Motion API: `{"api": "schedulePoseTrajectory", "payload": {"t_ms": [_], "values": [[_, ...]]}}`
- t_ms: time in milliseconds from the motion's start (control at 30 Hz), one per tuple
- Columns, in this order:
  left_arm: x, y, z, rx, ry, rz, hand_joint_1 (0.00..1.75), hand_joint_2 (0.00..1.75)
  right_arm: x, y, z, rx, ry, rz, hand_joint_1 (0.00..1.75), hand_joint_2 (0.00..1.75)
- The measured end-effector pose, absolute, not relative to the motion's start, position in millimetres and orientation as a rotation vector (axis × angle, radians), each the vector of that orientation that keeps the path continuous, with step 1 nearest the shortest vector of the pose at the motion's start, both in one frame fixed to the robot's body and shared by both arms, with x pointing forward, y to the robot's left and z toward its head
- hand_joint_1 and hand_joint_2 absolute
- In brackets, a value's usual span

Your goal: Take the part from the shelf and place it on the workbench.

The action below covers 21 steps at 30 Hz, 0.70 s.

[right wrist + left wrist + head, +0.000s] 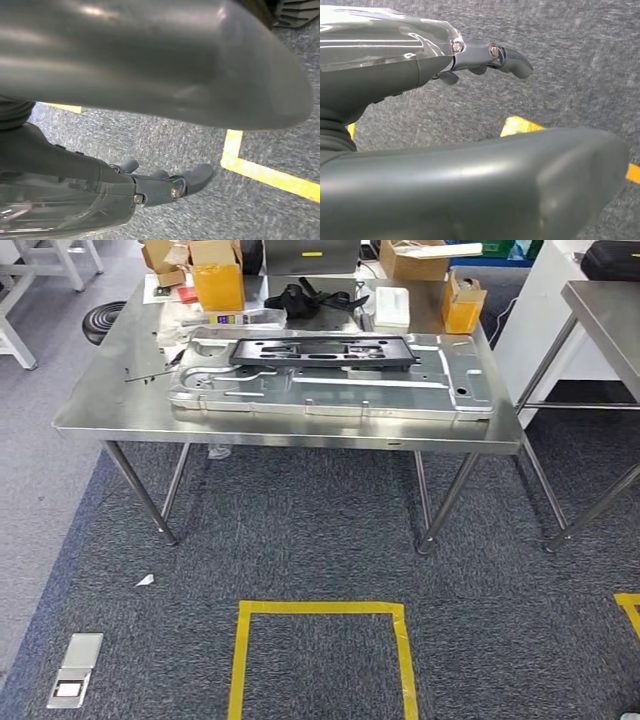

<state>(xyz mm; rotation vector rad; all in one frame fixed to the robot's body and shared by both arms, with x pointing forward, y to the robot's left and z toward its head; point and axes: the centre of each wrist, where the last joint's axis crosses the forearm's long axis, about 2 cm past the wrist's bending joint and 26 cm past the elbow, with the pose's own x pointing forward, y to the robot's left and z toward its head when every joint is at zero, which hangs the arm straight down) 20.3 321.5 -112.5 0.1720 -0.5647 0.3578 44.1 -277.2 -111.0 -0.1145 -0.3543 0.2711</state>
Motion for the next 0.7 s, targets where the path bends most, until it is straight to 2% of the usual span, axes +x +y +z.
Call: {"api": "schedulePoseTrajectory", "payload": {"t_ms": [700], "values": [[21.1,320.7,-112.4,0.178,-0.511,0.366,0.0,0.0,38.1,-277.1,-111.8,-0.095,-0.33,0.294,0.0,0.0]]}}
